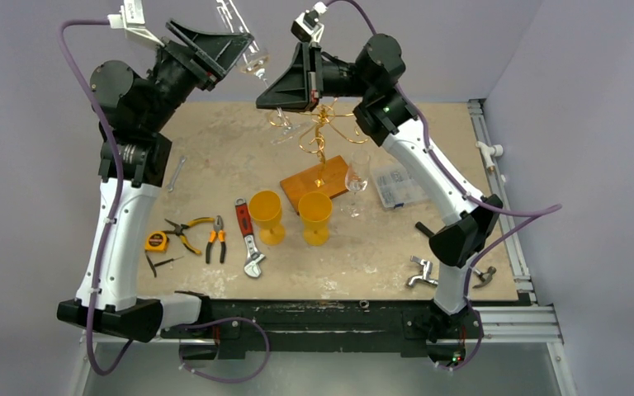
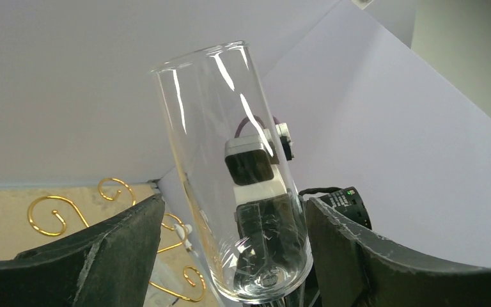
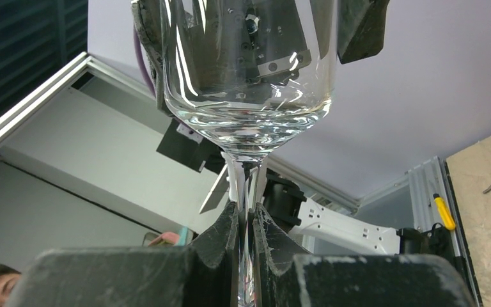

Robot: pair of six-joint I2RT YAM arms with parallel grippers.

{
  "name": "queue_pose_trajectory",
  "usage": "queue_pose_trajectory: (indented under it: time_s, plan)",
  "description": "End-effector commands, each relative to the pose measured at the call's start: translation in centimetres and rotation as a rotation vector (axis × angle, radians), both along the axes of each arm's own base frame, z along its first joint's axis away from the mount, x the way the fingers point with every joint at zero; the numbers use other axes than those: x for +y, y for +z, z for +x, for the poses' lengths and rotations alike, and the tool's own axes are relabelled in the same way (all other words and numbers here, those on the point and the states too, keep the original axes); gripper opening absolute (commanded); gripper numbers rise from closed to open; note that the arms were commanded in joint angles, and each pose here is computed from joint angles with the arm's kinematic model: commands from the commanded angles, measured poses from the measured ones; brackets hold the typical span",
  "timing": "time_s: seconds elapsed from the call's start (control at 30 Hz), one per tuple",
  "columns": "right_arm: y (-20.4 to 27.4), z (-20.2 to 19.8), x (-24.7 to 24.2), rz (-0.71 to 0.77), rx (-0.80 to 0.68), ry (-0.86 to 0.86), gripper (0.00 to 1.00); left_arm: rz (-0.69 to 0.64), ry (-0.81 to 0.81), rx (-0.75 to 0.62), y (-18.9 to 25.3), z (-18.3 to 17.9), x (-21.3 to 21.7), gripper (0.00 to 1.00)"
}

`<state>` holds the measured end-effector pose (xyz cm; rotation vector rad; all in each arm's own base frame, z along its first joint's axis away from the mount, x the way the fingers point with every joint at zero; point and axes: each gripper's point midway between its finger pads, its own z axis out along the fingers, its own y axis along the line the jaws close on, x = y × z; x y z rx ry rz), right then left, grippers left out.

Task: Take the wine glass off the wine glass rack
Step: Place the wine glass at the center of the board.

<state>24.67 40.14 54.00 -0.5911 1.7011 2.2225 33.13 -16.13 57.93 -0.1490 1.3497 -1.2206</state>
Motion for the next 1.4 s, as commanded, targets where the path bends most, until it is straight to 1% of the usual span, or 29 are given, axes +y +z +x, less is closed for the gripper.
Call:
queue_pose_trajectory:
  time_s: [0.0,0.17,0.23,0.33,0.37,0.43,0.57,0.7,0.8,0.83,0.9,0.97,1.1,1.23,1.37]
  plan:
    - [3.2,-3.1,-1.6,0.086,-0.172,0.052,0.00,-0.074,-0.066,-0.026,1.5,-1.3,-0.1,0.78]
    - [2.5,-3.4,-1.4,0.063,-0.181,0.067,0.00,-0.088,-0.084,-0.009,1.3,-1.4,-0.3,0.75]
    - [2.1,-3.4,-1.2,0.050,-0.183,0.066,0.00,-0.097,-0.097,-0.036,1.9,-1.7,-0.4,0.74]
    - [1.6,-3.4,-1.0,0.033,-0.180,0.065,0.00,-0.103,-0.116,-0.034,1.8,-1.8,-0.6,0.69]
    - [1.5,-3.5,-1.0,0.033,-0.181,0.066,0.00,-0.103,-0.122,-0.035,1.8,-2.0,-0.6,0.65]
    - [1.4,-3.6,-0.9,0.028,-0.181,0.066,0.00,-0.105,-0.136,-0.031,1.7,-2.0,-0.8,0.51]
    - [1.1,-3.7,-0.8,0.022,-0.184,0.067,0.00,-0.111,-0.160,-0.027,1.5,-2.2,-1.1,0.35]
    - [1.1,-3.8,-0.8,0.017,-0.192,0.070,0.00,-0.114,-0.168,-0.034,1.6,-2.5,-1.1,0.13]
    - [0.9,-3.8,-0.8,0.011,-0.196,0.071,0.00,-0.110,-0.164,-0.036,1.4,-2.6,-1.1,0.00]
    - [0.8,-3.8,-0.8,0.006,-0.196,0.071,0.00,-0.108,-0.164,-0.036,1.4,-2.6,-1.1,0.00]
    - [0.5,-3.8,-0.8,-0.004,-0.201,0.068,0.11,-0.108,-0.165,-0.039,1.4,-2.8,-1.1,0.00]
    - [0.3,-3.9,-0.9,-0.013,-0.204,0.062,0.27,-0.107,-0.166,-0.042,1.3,-2.8,-1.1,0.00]
    - [0.1,-4.2,-1.2,-0.022,-0.211,0.063,0.46,-0.105,-0.170,-0.060,1.4,-3.1,-1.1,0.00]
    - [-0.2,-4.4,-1.3,-0.034,-0.229,0.061,0.57,-0.087,-0.170,-0.081,1.2,-3.3,-1.1,0.00]
    - [-1.0,-4.3,-1.7,-0.077,-0.237,0.046,0.62,-0.062,-0.169,-0.105,1.1,-3.7,-1.1,0.00]
